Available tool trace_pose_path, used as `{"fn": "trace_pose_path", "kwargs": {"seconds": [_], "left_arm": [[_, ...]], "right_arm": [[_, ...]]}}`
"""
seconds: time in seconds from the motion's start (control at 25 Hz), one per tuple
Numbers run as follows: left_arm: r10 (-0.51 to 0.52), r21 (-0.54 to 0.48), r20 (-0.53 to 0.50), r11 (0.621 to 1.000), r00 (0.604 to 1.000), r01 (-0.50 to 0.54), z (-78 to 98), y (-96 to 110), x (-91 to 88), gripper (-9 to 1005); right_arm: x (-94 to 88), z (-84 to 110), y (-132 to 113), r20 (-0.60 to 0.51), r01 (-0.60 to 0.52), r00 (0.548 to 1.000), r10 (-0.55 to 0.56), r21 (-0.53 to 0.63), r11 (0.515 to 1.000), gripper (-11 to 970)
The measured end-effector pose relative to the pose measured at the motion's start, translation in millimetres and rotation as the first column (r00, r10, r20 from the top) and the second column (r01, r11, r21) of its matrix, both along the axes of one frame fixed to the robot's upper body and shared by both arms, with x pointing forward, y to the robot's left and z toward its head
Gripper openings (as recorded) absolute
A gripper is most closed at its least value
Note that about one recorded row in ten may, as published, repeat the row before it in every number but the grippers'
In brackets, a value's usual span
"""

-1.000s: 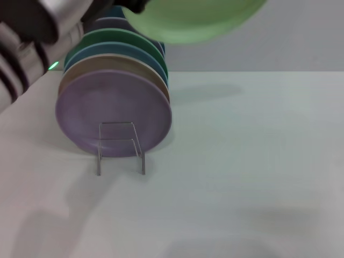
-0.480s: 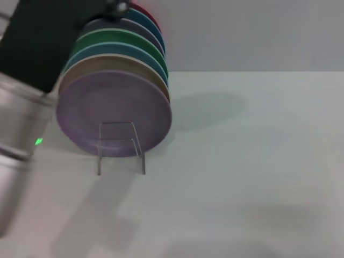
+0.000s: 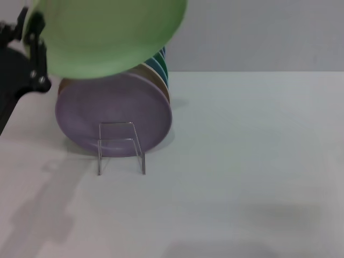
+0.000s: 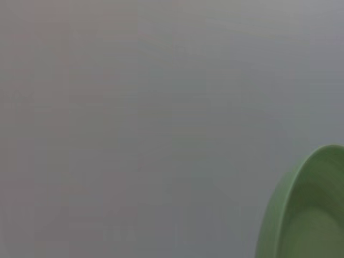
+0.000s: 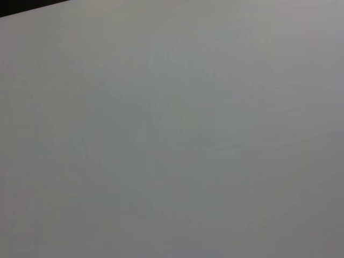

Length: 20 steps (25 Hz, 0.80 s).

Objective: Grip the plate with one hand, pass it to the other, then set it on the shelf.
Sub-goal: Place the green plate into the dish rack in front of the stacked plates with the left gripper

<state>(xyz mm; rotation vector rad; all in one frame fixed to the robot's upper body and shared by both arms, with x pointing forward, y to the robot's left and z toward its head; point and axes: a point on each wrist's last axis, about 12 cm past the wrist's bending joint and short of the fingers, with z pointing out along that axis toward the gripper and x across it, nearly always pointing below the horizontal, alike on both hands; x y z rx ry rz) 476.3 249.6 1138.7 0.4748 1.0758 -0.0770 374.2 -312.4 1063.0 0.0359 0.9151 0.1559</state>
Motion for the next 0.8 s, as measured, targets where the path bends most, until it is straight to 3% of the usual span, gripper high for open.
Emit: {"fn": "trace_pose_path", "kwargs": {"seconds": [0.32,0.48,0.8], "left_arm": [[-0.112,-0.063,-0.018,0.992,0.994,0.111,-14.6,22,-12.0,78],[-0.179,-0.073,-0.048,0.982,0.983,0.175,-26.0,29,-8.1,78],[-0.195,-0.044,-0.048,0.98,0.98,0.193,-44.2,32,3.3,78]], "right_arm": [[0.9,0.0,3,0.001,-0.008,1.0,0.008,-0.001,1.0,795],[1.8,1.0,5,0.01,-0.021,1.0,0.021,-0.001,1.0,794],[4.2,1.5,8,0.015,-0.045,0.999,0.045,-0.005,0.999,794]]}}
